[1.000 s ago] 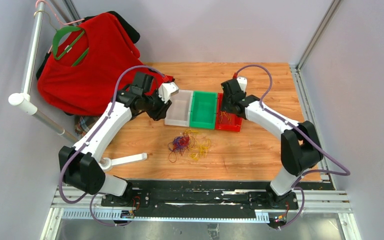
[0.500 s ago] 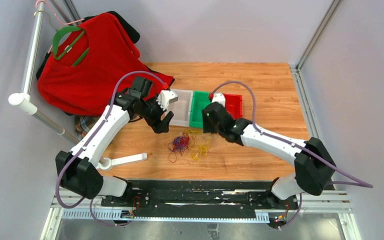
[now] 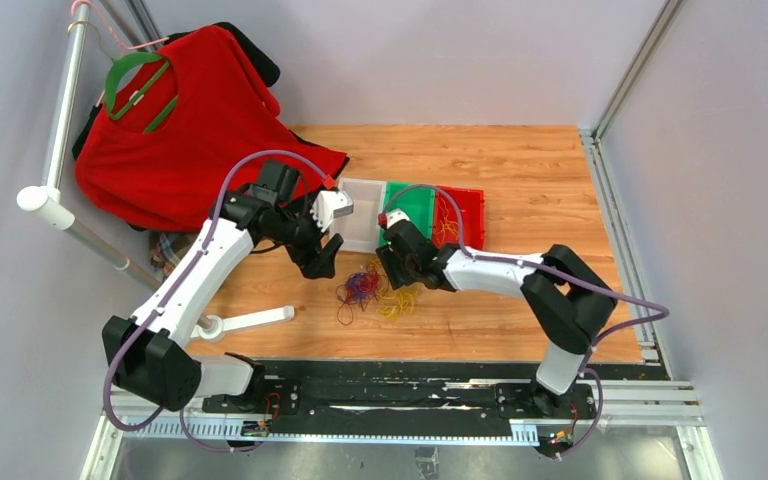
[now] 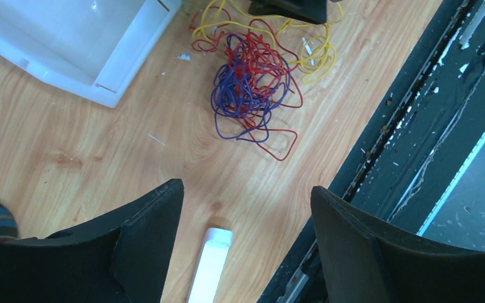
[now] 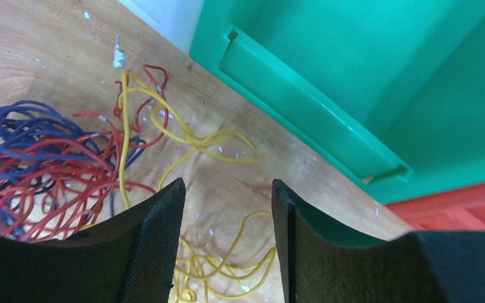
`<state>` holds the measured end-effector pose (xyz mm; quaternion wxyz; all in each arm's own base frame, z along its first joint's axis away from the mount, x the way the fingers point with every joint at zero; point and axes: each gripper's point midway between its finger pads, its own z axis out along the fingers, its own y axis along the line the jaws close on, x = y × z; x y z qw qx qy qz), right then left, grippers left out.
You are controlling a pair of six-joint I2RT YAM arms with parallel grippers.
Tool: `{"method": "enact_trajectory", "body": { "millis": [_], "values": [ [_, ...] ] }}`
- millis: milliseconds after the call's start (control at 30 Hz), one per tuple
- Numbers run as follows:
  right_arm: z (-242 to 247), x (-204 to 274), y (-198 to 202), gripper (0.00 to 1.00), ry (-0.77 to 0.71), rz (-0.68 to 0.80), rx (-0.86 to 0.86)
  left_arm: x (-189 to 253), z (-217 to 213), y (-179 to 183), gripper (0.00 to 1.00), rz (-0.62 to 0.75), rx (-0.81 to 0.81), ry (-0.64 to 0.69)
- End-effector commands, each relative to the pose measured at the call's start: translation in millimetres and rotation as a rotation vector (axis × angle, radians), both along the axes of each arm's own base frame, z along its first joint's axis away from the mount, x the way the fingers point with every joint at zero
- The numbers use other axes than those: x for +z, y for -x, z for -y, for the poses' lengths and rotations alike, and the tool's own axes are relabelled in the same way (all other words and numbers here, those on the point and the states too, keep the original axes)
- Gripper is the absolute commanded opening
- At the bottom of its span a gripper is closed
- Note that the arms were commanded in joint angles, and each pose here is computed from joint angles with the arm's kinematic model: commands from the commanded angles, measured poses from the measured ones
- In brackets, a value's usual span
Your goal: Untangle the cables
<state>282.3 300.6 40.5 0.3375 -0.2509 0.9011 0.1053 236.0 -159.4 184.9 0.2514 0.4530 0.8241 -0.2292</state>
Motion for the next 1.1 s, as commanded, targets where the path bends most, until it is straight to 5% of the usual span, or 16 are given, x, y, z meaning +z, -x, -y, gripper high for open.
{"method": "enact_trajectory", "body": {
  "millis": [0,133,367,833,1067],
  "values": [
    [-1.9,-12.8,-7.7,0.53,0.061,0.013,0.043,-0.3,1.6,10.2,0.78,-0.018,-0.029,0.021],
    [-3.6,-22.4,-12.2,0.43,0.078,0.01,0.036,0.2,2.7,11.3,0.77,-0.024,-0.033,0.028],
    [-10.1,-5.7,-0.8,0.01,-0.036,0.019,0.055,1.9,2.6,11.7,0.76,-0.018,-0.036,0.029],
    [2.6,62.5,13.4,0.01,-0.179,0.141,0.082,15.2,7.9,14.2,0.75,-0.008,-0.043,0.069],
    [-14.1,47.3,30.6,0.36,-0.214,0.062,0.176,9.8,8.5,14.9,0.75,-0.029,-0.045,0.067]
  ]
}}
